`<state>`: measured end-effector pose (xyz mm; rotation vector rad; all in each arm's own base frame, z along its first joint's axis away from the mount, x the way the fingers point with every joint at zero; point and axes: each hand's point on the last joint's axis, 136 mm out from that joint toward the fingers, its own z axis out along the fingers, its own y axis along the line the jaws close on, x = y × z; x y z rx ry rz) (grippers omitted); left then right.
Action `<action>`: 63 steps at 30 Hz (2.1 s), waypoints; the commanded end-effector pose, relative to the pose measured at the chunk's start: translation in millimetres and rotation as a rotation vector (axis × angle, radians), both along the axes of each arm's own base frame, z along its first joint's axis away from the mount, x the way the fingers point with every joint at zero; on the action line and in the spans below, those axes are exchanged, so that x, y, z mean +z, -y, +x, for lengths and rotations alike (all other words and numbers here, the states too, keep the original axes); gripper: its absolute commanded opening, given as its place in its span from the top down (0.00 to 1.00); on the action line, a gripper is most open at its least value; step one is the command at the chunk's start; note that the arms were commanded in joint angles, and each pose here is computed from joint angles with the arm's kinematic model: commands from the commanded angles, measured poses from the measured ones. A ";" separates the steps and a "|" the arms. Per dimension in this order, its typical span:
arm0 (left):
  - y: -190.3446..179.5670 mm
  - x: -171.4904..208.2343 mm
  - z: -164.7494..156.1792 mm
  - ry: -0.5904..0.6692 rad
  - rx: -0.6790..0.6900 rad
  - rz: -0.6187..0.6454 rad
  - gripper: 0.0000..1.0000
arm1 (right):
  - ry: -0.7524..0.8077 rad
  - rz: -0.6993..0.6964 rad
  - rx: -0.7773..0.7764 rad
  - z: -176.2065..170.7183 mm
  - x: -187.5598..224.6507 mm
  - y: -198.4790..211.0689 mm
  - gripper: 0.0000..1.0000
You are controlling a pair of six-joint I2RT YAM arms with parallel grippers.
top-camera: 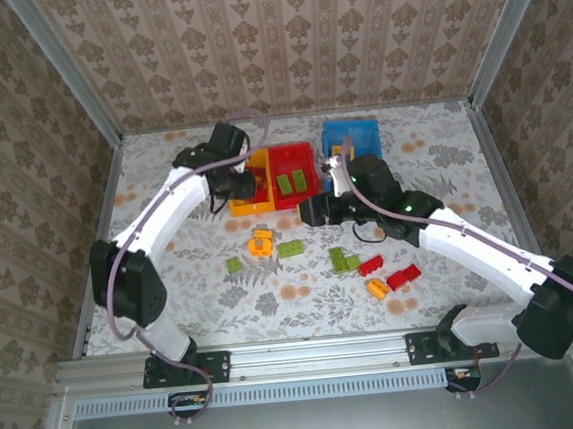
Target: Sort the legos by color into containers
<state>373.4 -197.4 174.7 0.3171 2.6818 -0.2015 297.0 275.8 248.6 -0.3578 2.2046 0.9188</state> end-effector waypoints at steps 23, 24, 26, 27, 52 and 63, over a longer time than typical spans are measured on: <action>-2.9 -51.9 59.6 -0.158 0.164 0.031 0.48 | 0.024 -0.109 -0.115 10.5 -9.8 22.6 0.32; -1.6 -45.0 57.7 -0.149 0.165 0.023 0.48 | 0.023 -0.123 -0.131 9.1 -11.0 28.2 0.32; -0.9 -30.2 54.2 -0.120 0.169 0.017 0.48 | -0.003 -0.169 -0.176 5.7 -19.4 42.4 0.33; -0.3 -22.3 50.3 -0.105 0.169 0.013 0.48 | -0.031 -0.207 -0.210 2.7 -27.4 53.4 0.33; 58.0 41.1 -171.0 0.015 -0.349 -0.422 0.36 | -0.698 -0.923 -0.143 -137.2 -198.0 132.3 0.36; 63.7 51.2 -174.2 0.032 -0.350 -0.456 0.36 | -0.733 -1.060 -0.116 -151.2 -223.8 150.8 0.38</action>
